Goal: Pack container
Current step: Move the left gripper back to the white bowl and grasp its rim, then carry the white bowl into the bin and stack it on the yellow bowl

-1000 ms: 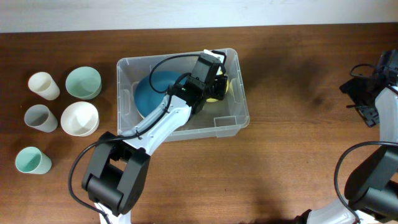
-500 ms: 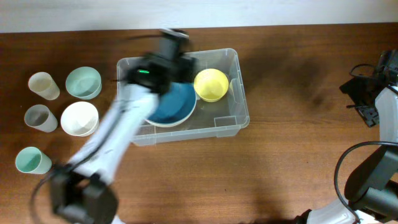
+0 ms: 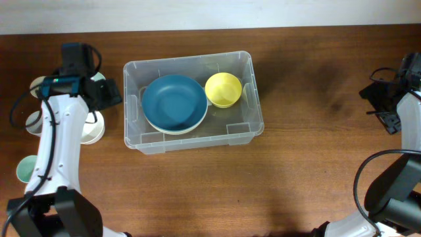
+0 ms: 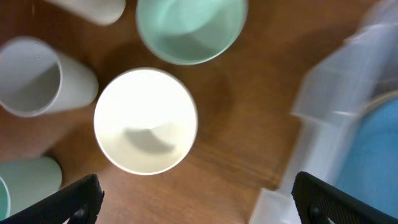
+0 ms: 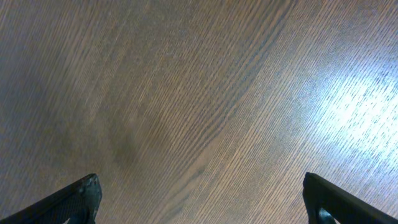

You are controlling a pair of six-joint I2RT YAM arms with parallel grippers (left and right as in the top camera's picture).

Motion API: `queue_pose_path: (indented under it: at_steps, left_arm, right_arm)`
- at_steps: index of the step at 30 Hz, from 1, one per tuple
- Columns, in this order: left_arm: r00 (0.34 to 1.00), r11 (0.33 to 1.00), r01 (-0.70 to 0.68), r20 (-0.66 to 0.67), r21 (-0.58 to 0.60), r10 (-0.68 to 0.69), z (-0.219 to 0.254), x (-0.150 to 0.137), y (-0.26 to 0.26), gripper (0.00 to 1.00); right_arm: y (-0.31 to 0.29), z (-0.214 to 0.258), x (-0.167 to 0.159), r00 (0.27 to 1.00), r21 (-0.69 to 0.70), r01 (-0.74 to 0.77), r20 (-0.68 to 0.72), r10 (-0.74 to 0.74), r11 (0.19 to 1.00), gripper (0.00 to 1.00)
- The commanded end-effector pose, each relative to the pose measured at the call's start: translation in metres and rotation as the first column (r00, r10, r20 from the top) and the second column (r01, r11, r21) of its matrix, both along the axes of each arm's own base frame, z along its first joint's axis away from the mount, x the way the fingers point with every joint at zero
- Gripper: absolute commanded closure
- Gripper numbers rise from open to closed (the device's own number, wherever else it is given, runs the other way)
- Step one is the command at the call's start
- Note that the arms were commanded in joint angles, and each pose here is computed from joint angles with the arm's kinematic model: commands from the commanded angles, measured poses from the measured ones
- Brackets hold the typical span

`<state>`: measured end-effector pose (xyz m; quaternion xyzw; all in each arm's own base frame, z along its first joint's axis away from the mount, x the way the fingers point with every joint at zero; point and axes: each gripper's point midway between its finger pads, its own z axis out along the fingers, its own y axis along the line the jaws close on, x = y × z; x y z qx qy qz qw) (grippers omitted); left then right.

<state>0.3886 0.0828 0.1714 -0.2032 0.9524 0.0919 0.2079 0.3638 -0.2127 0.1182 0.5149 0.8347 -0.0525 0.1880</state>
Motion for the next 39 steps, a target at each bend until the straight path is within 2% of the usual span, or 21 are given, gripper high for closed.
queue_pose_path:
  at_steps: [1, 10, 14, 20, 21, 22, 23, 24, 28, 32, 35, 36, 39]
  left_arm:
    - [0.993, 0.993, -0.104, -0.065, -0.052, 0.101, -0.031, -0.018, 0.021, 0.01]
    - [0.986, 0.987, -0.112, -0.139, -0.112, 0.096, -0.094, -0.022, 0.025, 0.01]
    - [0.972, 0.984, -0.124, -0.214, -0.128, 0.094, -0.128, -0.024, 0.023, 0.01]
    - [0.964, 0.981, -0.126, -0.253, -0.151, 0.085, -0.149, -0.024, 0.02, 0.09]
    - [0.965, 0.981, -0.125, -0.25, -0.15, 0.085, -0.149, -0.023, 0.02, 0.24]
    - [0.965, 0.981, -0.125, -0.249, -0.15, 0.085, -0.149, -0.023, 0.02, 0.29]
    - [0.965, 0.981, -0.125, -0.247, -0.15, 0.085, -0.149, -0.023, 0.02, 0.41]
    - [0.965, 0.981, -0.125, -0.247, -0.15, 0.085, -0.149, -0.022, 0.02, 0.57]
    - [0.965, 0.981, -0.125, -0.246, -0.149, 0.085, -0.149, -0.022, 0.02, 0.97]
    - [0.967, 0.98, -0.123, -0.242, -0.154, 0.083, -0.149, -0.021, 0.019, 0.99]
    - [0.971, 0.972, -0.112, -0.23, -0.209, 0.062, -0.143, -0.017, 0.01, 0.99]
    - [0.979, 0.96, -0.094, -0.199, -0.265, 0.041, -0.127, -0.007, 0.001, 0.99]
    - [0.993, 0.956, -0.038, -0.116, -0.29, 0.004, -0.086, 0.013, -0.006, 0.99]
  right_arm:
    - [-0.003, -0.003, -0.003, 1.0, -0.006, 0.017, -0.013, -0.017, 1.0, 0.01]
    - [-0.003, -0.003, -0.003, 1.0, -0.006, 0.017, -0.013, -0.017, 1.0, 0.01]
    - [-0.003, -0.003, -0.003, 1.0, -0.006, 0.017, -0.013, -0.017, 1.0, 0.01]
    - [-0.003, -0.003, -0.003, 1.0, -0.006, 0.017, -0.012, -0.017, 1.0, 0.01]
    - [-0.003, -0.003, -0.003, 1.0, -0.006, 0.017, -0.013, -0.017, 1.0, 0.01]
    - [-0.003, -0.003, -0.003, 1.0, -0.006, 0.017, -0.013, -0.017, 1.0, 0.01]
    - [-0.003, -0.003, -0.003, 1.0, -0.006, 0.017, -0.013, -0.017, 1.0, 0.01]
    - [-0.003, -0.003, -0.003, 1.0, -0.006, 0.017, -0.013, -0.017, 1.0, 0.01]
    - [-0.003, -0.003, -0.003, 1.0, -0.006, 0.017, -0.013, -0.017, 1.0, 0.01]
    - [-0.003, -0.003, -0.003, 1.0, -0.006, 0.017, -0.013, -0.017, 1.0, 0.01]
    - [-0.003, -0.003, -0.003, 1.0, -0.006, 0.017, -0.013, -0.017, 1.0, 0.01]
    - [-0.003, -0.003, -0.003, 1.0, -0.006, 0.017, -0.013, -0.017, 1.0, 0.01]
    - [-0.003, -0.003, -0.003, 1.0, -0.006, 0.017, -0.013, -0.017, 1.0, 0.01]
